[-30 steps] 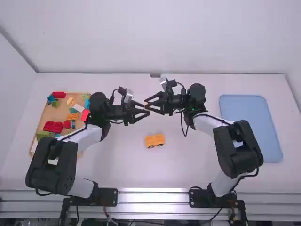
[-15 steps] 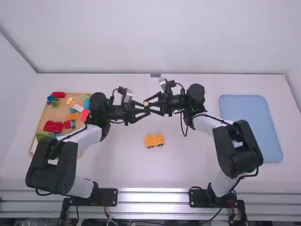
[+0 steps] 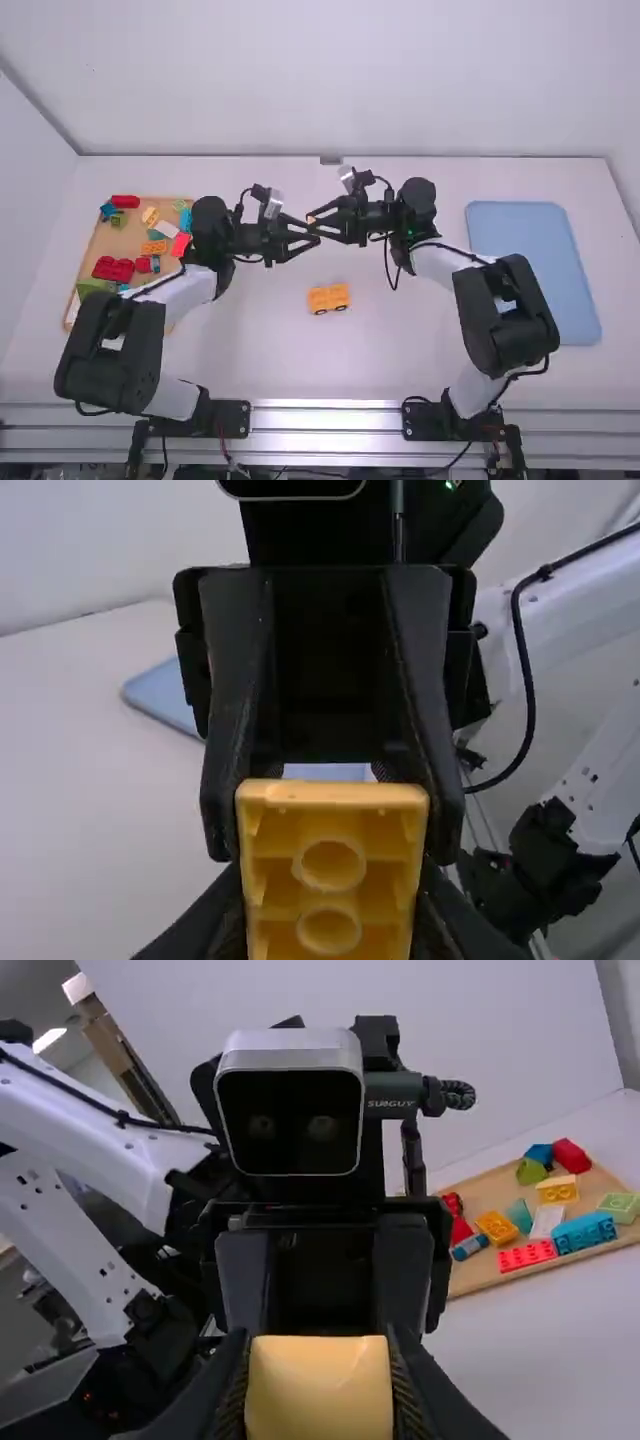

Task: Assemble lego blocks to make yellow taxi

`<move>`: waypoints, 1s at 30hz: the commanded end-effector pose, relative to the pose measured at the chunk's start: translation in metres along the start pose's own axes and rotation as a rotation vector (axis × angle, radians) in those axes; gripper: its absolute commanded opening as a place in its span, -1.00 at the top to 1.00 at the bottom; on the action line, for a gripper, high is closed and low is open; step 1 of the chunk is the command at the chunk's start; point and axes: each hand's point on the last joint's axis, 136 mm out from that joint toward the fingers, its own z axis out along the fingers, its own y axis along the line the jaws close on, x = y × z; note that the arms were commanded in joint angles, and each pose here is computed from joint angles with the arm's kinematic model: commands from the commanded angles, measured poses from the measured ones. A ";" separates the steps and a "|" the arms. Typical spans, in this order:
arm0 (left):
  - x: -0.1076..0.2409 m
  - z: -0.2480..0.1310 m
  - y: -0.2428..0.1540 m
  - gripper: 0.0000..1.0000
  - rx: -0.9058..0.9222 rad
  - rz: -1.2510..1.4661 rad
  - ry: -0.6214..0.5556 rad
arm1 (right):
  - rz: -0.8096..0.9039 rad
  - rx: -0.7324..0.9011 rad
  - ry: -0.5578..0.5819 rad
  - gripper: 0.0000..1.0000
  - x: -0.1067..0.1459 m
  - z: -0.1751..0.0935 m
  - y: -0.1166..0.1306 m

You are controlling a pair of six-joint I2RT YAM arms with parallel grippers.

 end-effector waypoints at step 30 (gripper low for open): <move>0.031 -0.072 0.135 -0.98 -0.886 -0.230 0.229 | 0.041 1.232 0.253 0.66 -0.012 -0.136 -0.073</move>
